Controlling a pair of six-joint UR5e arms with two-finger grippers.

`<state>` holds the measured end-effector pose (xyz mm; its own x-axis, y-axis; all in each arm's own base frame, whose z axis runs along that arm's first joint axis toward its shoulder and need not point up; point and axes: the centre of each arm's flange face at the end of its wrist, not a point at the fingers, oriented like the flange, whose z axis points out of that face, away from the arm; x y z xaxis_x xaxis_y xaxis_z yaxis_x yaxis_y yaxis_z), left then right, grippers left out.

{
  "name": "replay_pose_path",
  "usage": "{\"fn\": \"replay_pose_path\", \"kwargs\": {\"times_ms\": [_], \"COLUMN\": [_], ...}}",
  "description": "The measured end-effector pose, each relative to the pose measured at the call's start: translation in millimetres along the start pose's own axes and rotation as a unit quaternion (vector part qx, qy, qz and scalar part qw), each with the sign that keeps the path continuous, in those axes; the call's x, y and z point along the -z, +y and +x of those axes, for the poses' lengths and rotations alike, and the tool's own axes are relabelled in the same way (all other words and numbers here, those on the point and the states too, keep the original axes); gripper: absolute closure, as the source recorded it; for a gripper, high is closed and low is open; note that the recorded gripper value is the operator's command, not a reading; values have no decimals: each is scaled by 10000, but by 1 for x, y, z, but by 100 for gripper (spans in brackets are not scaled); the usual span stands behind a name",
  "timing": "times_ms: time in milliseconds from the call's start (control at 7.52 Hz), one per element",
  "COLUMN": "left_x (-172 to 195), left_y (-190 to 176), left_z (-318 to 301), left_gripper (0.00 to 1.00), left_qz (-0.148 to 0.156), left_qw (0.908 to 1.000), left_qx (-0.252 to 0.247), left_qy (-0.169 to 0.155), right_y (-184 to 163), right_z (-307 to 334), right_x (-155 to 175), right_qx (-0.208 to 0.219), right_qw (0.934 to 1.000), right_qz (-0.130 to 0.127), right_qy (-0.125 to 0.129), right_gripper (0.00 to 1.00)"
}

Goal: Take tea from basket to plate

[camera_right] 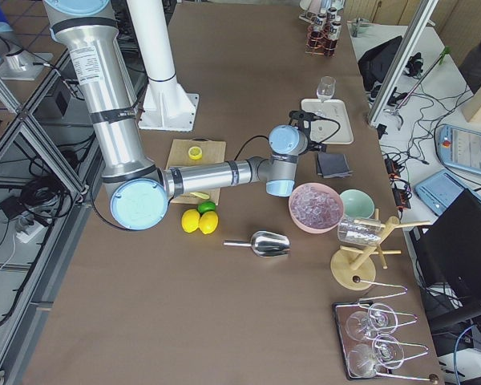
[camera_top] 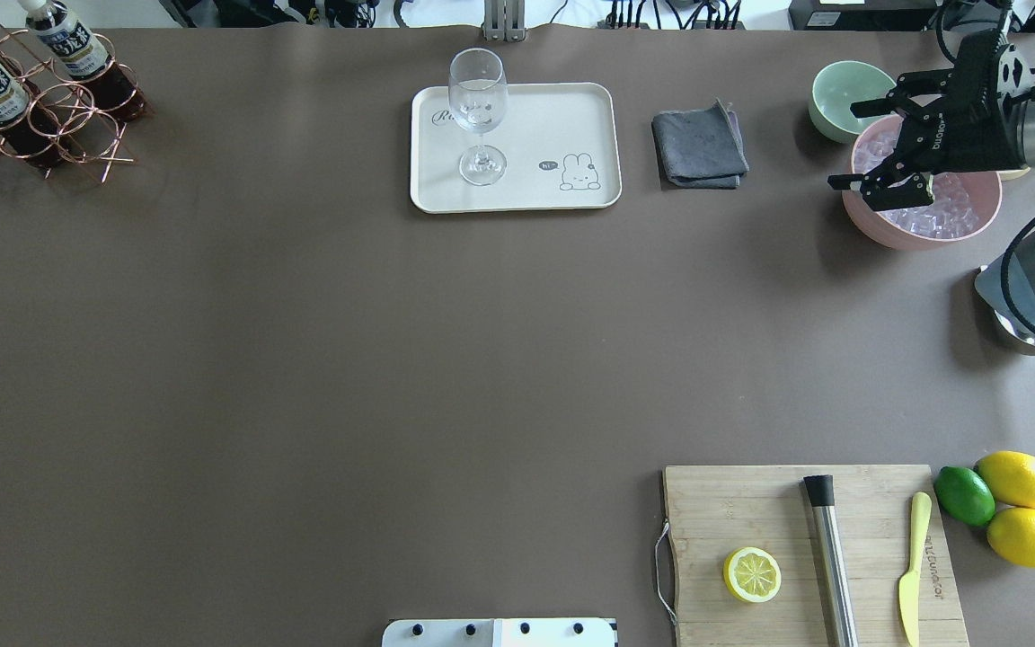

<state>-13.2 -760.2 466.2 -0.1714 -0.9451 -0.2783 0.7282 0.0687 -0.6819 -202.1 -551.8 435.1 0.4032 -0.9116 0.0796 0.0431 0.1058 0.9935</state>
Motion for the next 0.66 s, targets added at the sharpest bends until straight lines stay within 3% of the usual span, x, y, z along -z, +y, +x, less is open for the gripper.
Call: {"fn": "replay_pose_path", "kwargs": {"times_ms": [133, 266, 399, 665], "left_x": [0, -1, -1, 3], "left_y": [0, 0, 1, 5], "left_z": [0, 0, 0, 2], "left_gripper": [67, 87, 100, 100], "left_qz": [-3, -7, -13, -36], "left_qw": [10000, 10000, 10000, 9998], "left_qx": [8, 34, 73, 192], "left_qy": [-3, -6, -5, 27], "right_y": [-5, -12, -20, -39], "right_z": [-4, -6, -8, -11], "right_x": [3, 3, -2, -12], "right_qx": [166, 241, 266, 341], "right_qw": [9998, 9995, 9992, 9985], "right_qz": [101, 175, 220, 333], "right_qy": [-95, -135, -186, -271], "right_gripper": [0, 0, 0, 0]}}
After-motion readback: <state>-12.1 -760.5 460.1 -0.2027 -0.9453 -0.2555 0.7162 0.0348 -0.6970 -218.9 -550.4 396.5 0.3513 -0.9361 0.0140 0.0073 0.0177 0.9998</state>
